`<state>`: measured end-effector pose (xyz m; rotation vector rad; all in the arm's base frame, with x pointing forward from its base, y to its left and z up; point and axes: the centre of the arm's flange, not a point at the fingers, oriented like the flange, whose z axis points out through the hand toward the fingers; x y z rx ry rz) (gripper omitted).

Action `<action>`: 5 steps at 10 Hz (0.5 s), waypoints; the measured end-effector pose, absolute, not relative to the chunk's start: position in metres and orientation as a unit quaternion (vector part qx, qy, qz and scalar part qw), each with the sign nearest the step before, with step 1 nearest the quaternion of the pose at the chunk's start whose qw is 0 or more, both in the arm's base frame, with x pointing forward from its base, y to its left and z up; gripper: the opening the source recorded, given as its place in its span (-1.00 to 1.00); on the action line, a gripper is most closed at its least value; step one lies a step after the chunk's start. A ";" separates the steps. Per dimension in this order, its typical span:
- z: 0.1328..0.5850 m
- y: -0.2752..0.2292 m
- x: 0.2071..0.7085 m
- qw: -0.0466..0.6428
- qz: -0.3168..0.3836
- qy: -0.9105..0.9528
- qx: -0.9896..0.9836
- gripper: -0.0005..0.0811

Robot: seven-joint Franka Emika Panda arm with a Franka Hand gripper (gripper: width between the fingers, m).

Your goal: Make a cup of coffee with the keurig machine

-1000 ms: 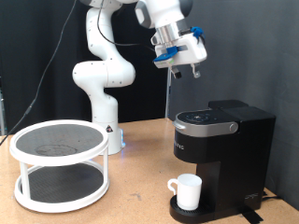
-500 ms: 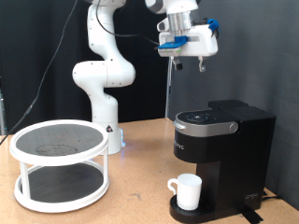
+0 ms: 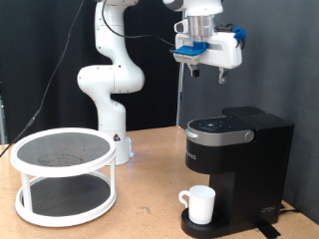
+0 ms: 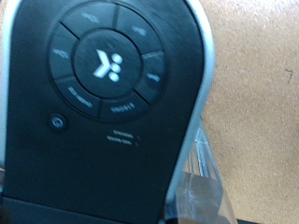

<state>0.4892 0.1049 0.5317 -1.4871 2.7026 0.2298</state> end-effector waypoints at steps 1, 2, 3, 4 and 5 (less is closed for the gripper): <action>0.529 0.104 0.495 0.021 0.072 0.873 -0.482 0.81; 0.527 0.104 0.500 0.017 0.070 0.871 -0.486 0.81; 0.523 0.103 0.503 0.012 0.071 0.869 -0.489 0.81; 0.520 0.103 0.506 0.008 0.074 0.868 -0.491 0.81; 0.516 0.103 0.509 0.002 0.077 0.868 -0.491 0.81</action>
